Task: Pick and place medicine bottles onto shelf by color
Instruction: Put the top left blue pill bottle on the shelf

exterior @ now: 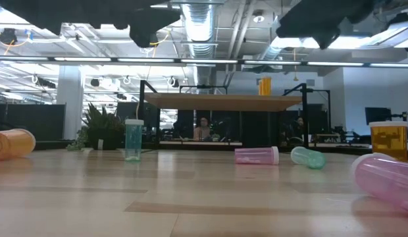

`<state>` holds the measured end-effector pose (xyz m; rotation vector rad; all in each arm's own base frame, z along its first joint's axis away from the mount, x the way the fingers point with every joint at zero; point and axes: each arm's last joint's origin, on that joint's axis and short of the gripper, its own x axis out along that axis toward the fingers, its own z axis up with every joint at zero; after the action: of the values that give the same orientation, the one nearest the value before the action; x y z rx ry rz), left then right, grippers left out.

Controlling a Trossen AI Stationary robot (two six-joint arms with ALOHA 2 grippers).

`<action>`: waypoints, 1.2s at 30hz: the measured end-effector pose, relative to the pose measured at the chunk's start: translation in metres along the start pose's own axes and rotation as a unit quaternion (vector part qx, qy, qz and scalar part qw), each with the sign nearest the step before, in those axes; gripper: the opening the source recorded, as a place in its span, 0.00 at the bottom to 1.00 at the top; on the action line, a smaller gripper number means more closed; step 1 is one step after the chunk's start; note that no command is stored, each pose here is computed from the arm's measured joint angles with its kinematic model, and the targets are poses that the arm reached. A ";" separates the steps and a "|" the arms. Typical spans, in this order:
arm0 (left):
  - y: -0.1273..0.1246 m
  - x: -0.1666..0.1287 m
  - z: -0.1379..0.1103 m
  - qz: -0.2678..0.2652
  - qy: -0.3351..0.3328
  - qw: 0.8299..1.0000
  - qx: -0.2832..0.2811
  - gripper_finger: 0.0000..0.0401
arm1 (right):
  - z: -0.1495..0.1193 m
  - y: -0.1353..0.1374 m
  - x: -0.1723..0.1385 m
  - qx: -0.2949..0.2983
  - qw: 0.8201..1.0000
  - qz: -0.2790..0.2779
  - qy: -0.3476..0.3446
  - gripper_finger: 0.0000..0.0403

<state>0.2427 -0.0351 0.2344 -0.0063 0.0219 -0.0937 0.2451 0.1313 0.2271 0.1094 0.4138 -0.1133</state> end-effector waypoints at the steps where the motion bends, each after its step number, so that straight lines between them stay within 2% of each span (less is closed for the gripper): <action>1: -0.001 0.002 -0.001 -0.007 0.003 1.000 0.001 0.55 | 0.001 -0.002 0.002 0.004 1.000 0.007 0.004 0.29; 4: -0.002 0.010 -0.002 -0.026 0.018 0.999 0.008 0.55 | 0.004 -0.008 0.006 0.009 1.000 0.006 0.005 0.28; 7: 0.000 0.020 -0.006 -0.026 0.062 0.998 0.021 0.55 | 0.010 -0.013 0.002 -0.018 1.000 0.005 -0.005 0.27; 9: 0.002 0.025 -0.008 -0.006 0.083 0.996 0.038 0.55 | 0.018 -0.016 -0.005 -0.026 0.999 -0.009 -0.028 0.27; 13: 0.011 0.038 -0.013 0.073 0.101 0.990 0.070 0.55 | 0.029 -0.023 -0.017 -0.059 0.994 -0.061 -0.063 0.27; 16: 0.019 0.046 -0.023 0.075 0.123 0.986 0.080 0.55 | 0.031 -0.024 -0.022 -0.067 0.992 -0.082 -0.073 0.27; 19: 0.029 0.053 -0.036 0.072 0.142 0.984 0.082 0.55 | 0.025 -0.027 -0.018 -0.086 0.991 -0.094 -0.047 0.27; 22: 0.048 0.056 -0.047 0.097 0.158 0.980 0.068 0.53 | 0.018 -0.033 -0.009 -0.106 0.987 -0.117 -0.017 0.27; 24: 0.062 0.055 -0.049 0.105 0.162 0.980 0.054 0.51 | 0.021 -0.040 -0.004 -0.105 0.986 -0.125 -0.021 0.27; 30: 0.097 0.066 -0.021 0.100 0.163 0.981 0.018 0.45 | 0.048 -0.063 -0.007 -0.125 0.988 -0.064 -0.067 0.27; 36: 0.092 0.076 -0.002 0.096 0.269 0.958 0.037 0.40 | 0.061 -0.074 -0.031 -0.124 0.985 -0.068 -0.096 0.26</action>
<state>0.3268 0.0492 0.2303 0.0975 0.5641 0.1008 0.2316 0.0533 0.2893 -0.1743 0.2395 -0.2032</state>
